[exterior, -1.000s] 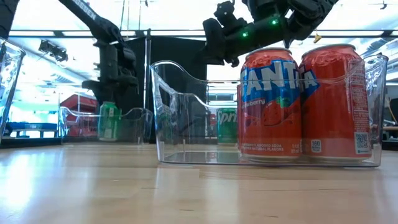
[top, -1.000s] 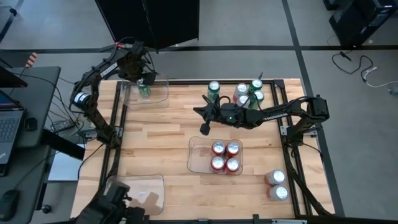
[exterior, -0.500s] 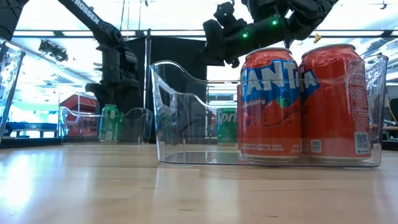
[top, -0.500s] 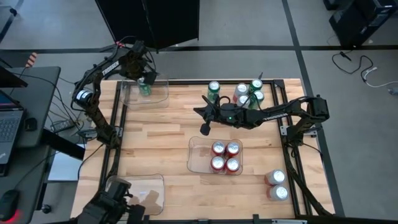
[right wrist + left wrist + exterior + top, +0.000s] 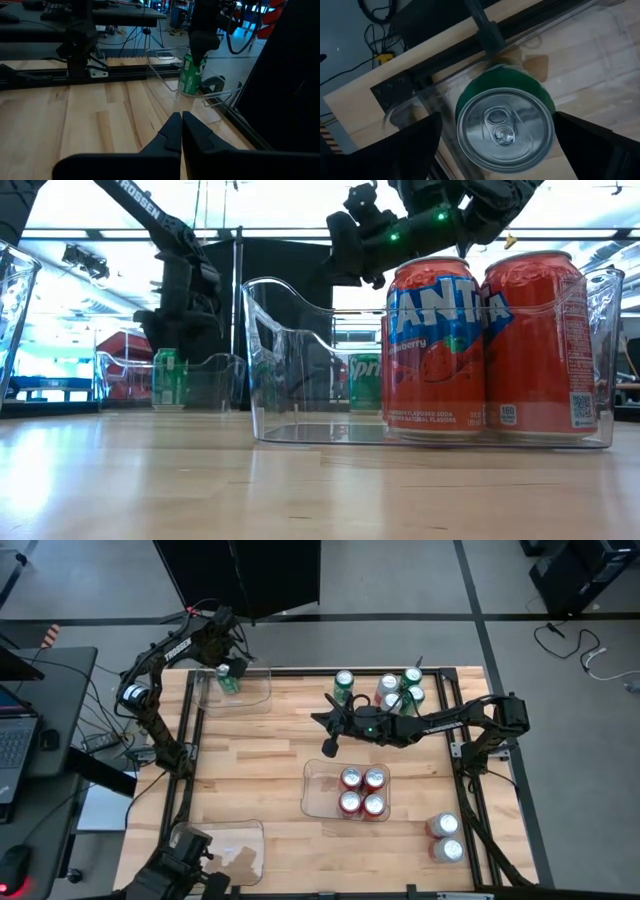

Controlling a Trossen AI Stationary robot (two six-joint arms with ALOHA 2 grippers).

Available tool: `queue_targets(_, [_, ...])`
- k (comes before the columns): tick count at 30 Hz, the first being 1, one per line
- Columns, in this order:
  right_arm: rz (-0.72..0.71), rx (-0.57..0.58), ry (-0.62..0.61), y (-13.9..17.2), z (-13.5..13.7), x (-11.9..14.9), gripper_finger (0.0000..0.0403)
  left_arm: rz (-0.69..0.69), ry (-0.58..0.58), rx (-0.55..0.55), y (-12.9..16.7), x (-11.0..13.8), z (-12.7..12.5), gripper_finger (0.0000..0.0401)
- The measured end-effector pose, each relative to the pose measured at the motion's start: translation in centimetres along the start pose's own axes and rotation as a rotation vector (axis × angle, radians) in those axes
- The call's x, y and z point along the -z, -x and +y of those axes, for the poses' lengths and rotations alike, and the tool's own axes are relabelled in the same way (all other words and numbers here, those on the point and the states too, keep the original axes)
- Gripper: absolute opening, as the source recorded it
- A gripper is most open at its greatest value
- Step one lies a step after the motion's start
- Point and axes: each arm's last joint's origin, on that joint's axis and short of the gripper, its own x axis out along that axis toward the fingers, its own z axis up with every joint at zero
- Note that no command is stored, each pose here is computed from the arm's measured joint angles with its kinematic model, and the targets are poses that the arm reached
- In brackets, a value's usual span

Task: Sort soda cans
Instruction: Put the sprite soda can into the top left transparent bin

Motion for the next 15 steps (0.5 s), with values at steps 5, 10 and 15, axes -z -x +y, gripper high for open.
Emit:
queue_targets(5, [-0.007,0.048,-0.003,0.1,-0.4,-0.3,0.0022,-0.033,-0.036,-0.010,0.9,-0.4,-0.5,0.0382])
queue_targets(10, [0.015,0.092,-0.029,0.4,-1.5,-0.6,0.0059,-0.097,-0.077,-0.024,2.5,-1.0,-1.1,0.0382])
queue_targets(15, [0.088,0.160,-0.082,1.2,-4.1,-0.9,0.0113,-0.208,-0.124,-0.021,4.4,-1.2,-2.3,0.0383])
